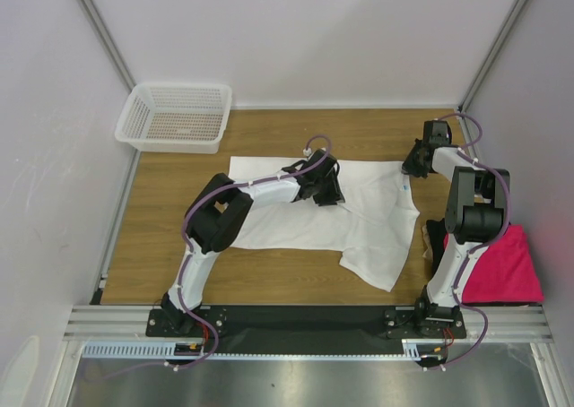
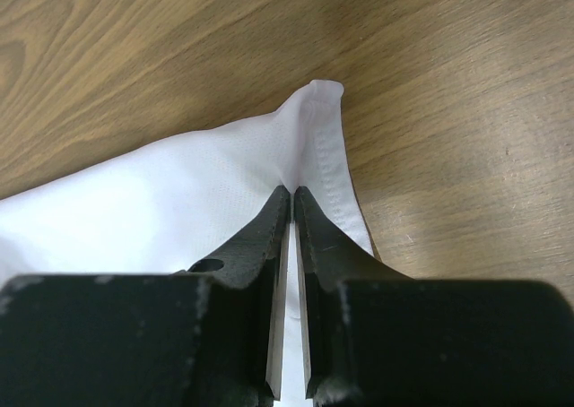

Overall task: Fold and stack the t-shirts
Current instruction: Fold the tshirt

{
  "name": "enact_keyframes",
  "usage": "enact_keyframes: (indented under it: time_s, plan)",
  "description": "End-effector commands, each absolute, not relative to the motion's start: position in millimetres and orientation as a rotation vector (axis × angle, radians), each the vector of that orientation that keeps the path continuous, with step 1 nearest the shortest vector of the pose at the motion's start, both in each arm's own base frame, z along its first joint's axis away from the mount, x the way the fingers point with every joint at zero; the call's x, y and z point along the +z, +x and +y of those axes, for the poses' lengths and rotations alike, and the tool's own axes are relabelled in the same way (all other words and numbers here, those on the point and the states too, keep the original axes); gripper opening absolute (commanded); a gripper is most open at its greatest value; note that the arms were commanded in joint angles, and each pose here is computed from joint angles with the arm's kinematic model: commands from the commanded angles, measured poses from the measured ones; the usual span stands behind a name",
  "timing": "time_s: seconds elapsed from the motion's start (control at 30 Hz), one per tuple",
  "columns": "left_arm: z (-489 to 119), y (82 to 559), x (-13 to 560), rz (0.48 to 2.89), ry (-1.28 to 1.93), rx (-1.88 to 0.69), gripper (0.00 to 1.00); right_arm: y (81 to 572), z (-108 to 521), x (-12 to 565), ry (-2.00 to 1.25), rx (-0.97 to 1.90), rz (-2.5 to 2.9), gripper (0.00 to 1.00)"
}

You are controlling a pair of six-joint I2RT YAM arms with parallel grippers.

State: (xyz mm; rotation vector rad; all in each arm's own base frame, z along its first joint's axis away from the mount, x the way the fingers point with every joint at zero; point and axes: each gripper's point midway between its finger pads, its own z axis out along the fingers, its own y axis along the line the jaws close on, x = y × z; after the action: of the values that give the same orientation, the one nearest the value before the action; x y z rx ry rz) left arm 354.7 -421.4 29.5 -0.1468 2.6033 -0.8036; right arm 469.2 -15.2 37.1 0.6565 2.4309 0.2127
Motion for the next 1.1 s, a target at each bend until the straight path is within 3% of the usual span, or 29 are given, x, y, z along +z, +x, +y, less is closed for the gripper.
enact_keyframes:
  time_s: [0.0, 0.4, 0.53, 0.63, 0.73, 0.9, 1.07]
  plan:
    - [-417, 357, 57, 2.550, -0.189, -0.791, 0.35, 481, -19, 45, 0.630, 0.215, 2.392, 0.10]
    - [-402, 343, 27, 2.691, -0.231, -0.646, 0.34, 482, -19, 44, 0.621, 0.217, 2.403, 0.13]
    - [-408, 341, 37, 2.687, -0.174, -0.690, 0.36, 482, -16, 48, 0.611, 0.234, 2.416, 0.25]
    - [-416, 345, 63, 2.632, -0.104, -0.769, 0.40, 487, -12, 67, 0.585, 0.267, 2.404, 0.42]
    - [-420, 356, 103, 2.539, -0.028, -0.805, 0.48, 492, -6, 103, 0.555, 0.315, 2.365, 0.50]
    - [-411, 390, 181, 2.385, 0.029, -0.844, 0.59, 493, 11, 160, 0.527, 0.428, 2.278, 0.52]
    - [-367, 446, 205, 2.287, -0.029, -0.846, 0.63, 474, 51, 154, 0.458, 0.519, 2.318, 0.53]
